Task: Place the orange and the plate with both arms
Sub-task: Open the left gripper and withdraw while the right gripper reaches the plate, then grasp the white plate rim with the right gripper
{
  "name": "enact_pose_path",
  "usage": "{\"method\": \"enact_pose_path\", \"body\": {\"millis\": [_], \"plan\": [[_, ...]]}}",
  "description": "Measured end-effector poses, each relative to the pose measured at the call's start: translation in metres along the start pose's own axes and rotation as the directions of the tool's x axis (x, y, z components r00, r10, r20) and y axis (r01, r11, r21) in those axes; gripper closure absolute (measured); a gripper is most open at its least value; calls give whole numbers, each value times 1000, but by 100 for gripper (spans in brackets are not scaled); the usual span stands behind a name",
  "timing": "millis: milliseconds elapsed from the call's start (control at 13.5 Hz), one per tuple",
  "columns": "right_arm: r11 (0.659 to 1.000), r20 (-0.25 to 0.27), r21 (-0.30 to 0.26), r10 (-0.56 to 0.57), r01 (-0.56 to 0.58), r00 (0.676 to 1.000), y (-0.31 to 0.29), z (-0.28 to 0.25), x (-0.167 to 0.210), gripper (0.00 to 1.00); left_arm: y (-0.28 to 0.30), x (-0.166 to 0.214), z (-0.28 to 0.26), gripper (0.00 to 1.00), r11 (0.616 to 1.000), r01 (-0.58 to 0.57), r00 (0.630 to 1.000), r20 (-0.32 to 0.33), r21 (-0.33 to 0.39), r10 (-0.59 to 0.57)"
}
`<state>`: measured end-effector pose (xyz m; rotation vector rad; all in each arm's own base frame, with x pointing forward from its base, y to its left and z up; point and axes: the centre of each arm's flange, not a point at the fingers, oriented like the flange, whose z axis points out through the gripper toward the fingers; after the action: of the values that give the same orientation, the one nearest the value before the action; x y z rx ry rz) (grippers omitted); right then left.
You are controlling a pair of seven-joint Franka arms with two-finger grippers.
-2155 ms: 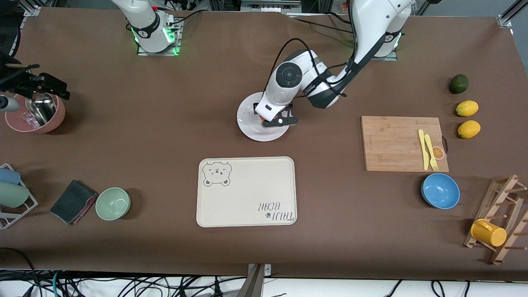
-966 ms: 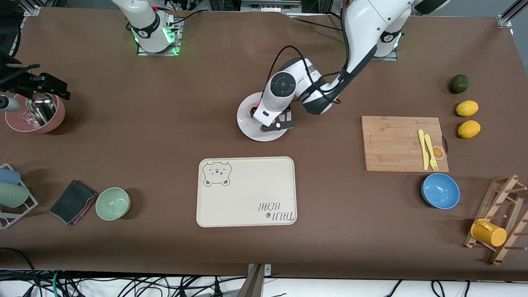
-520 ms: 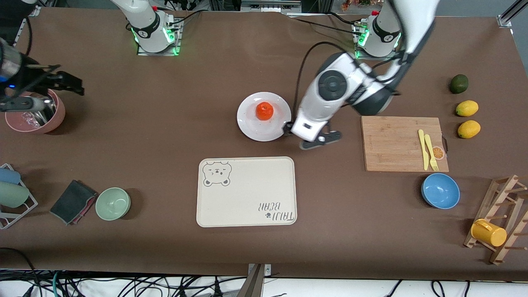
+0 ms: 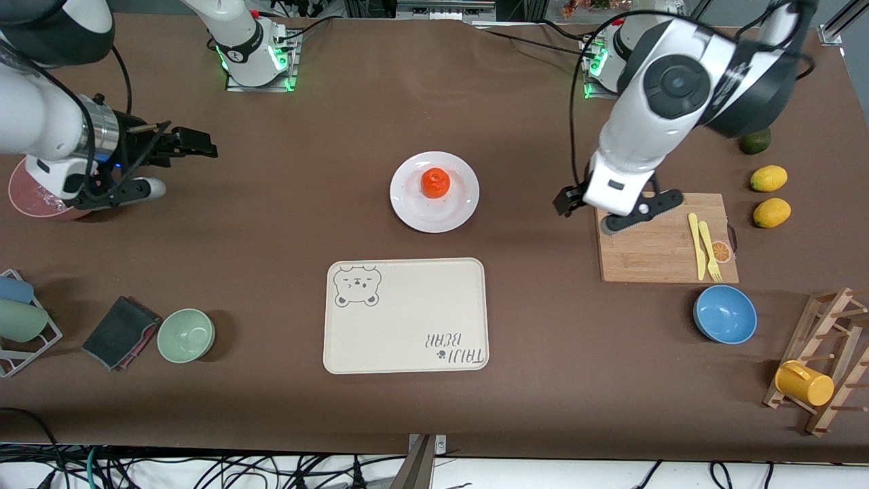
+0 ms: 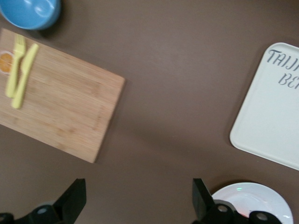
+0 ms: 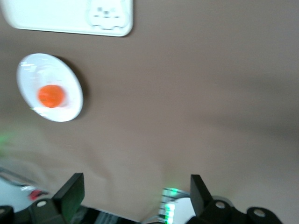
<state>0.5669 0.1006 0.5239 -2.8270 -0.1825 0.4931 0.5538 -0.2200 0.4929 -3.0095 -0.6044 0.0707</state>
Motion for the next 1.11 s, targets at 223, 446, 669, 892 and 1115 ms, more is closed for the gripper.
{"method": "enact_pose_path", "body": {"millis": [223, 446, 669, 892, 1115], "plan": [[996, 25, 83, -24, 22, 999, -25, 57, 42, 0, -57, 22, -39, 0, 1000, 4, 999, 36, 6, -4], [984, 26, 176, -30, 25, 999, -61, 121, 64, 0, -132, 54, -77, 0, 999, 11, 994, 109, -48, -6], [962, 58, 273, 0, -15, 998, -82, 185, 61, 0, -191, 73, -92, 0, 997, -22, 994, 104, -79, 30], [941, 33, 337, -7, -5, 999, -101, 238, 54, 0, -184, 70, -92, 0, 996, -45, 993, 105, -79, 53], [897, -16, 436, -66, 66, 998, -107, 274, 52, 0, -178, 68, -90, 0, 995, -56, 992, 107, -77, 64]]}}
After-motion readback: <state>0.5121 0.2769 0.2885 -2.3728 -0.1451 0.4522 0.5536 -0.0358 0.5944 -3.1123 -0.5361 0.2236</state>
